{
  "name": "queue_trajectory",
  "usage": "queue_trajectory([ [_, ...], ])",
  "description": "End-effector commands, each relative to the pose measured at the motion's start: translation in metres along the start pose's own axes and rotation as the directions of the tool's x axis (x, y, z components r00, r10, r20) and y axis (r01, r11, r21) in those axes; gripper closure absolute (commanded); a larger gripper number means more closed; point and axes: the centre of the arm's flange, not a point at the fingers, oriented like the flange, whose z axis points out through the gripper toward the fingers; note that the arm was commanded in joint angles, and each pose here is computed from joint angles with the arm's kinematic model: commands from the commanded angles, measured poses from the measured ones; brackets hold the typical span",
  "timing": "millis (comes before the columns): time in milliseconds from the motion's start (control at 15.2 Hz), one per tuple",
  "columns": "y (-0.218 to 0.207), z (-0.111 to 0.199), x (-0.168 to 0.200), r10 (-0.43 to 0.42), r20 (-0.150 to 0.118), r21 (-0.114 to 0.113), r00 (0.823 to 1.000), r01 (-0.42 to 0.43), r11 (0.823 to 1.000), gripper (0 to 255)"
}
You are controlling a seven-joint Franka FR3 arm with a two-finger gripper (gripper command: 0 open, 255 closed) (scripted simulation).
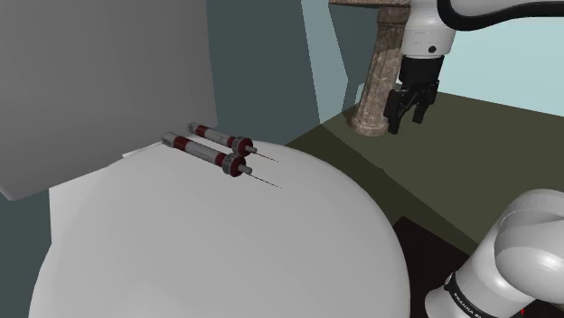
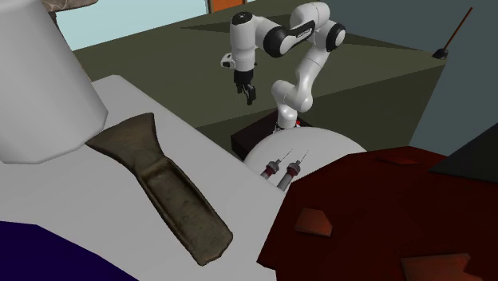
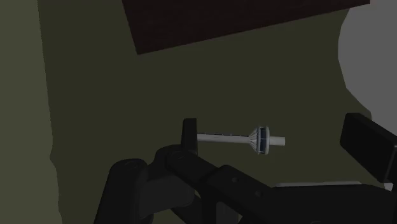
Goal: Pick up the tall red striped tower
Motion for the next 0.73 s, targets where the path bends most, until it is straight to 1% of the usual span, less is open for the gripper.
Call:
queue_trajectory([
  [0,0.0,0.0,0.0,0.0,0.0,0.0,1.0,0.0,1.0,0],
  [330,-0.058,-0.009,0.026,-0.063,-0.004,0.009,0.998,0.063,0.998,0],
  [660,-0.118,-0.018,0.048,-0.125,-0.008,0.017,0.992,0.125,0.992,0],
])
